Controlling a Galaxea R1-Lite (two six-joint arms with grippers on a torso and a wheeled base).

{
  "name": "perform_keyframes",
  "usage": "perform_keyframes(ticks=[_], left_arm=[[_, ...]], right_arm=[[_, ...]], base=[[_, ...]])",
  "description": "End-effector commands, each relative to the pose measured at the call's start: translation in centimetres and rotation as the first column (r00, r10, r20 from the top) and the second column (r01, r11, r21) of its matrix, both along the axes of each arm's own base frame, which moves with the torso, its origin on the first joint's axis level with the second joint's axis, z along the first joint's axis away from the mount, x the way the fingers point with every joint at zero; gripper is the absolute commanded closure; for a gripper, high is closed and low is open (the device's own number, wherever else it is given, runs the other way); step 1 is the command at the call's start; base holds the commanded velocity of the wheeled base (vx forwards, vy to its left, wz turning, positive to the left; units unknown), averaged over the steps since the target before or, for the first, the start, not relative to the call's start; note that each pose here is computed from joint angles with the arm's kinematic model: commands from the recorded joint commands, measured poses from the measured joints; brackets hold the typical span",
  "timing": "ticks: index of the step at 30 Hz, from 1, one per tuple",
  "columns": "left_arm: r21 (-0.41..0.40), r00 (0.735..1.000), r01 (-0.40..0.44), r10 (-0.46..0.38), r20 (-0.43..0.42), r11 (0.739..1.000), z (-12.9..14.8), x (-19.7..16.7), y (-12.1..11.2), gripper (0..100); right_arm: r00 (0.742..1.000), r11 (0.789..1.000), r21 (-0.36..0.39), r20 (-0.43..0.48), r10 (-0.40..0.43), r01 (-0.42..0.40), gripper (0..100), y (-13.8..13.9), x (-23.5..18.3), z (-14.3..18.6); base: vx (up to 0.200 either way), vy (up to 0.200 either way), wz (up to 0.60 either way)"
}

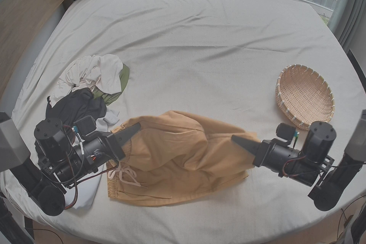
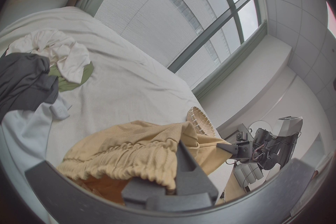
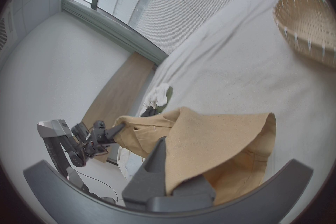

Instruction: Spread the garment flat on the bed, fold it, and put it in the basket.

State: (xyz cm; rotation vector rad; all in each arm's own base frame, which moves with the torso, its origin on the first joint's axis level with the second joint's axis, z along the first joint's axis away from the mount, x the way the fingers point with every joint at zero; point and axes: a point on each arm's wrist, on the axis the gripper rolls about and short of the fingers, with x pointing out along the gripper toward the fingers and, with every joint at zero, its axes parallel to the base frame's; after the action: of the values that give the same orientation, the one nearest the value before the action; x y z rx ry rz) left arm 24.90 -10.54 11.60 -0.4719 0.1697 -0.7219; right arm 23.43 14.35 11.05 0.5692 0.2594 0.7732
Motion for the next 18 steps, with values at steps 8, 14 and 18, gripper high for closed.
perform_keyframes(ticks=[8, 14, 18], left_arm=[[-0.054, 0.967, 0.138, -0.123, 0.222, 0.989, 5.8, -2.6, 0.6, 100], [-0.117, 0.965, 0.147, -0.116, 0.234, 0.982, 7.2, -2.9, 0.9, 100], [-0.13, 0.967, 0.147, -0.115, 0.228, 0.981, 7.3, -2.9, 0.9, 100]], right_arm=[[0.97, 0.989, 0.12, 0.216, -0.115, 0.09, 100, -5.4, -4.7, 9.2], [0.953, 0.983, 0.136, 0.26, -0.154, 0.121, 100, -7.3, -5.9, 11.7], [0.948, 0.983, 0.137, 0.276, -0.16, 0.126, 100, -8.0, -6.5, 12.4]], base=[[0.0, 0.0, 0.0], [0.0, 0.0, 0.0], [0.0, 0.0, 0.0]])
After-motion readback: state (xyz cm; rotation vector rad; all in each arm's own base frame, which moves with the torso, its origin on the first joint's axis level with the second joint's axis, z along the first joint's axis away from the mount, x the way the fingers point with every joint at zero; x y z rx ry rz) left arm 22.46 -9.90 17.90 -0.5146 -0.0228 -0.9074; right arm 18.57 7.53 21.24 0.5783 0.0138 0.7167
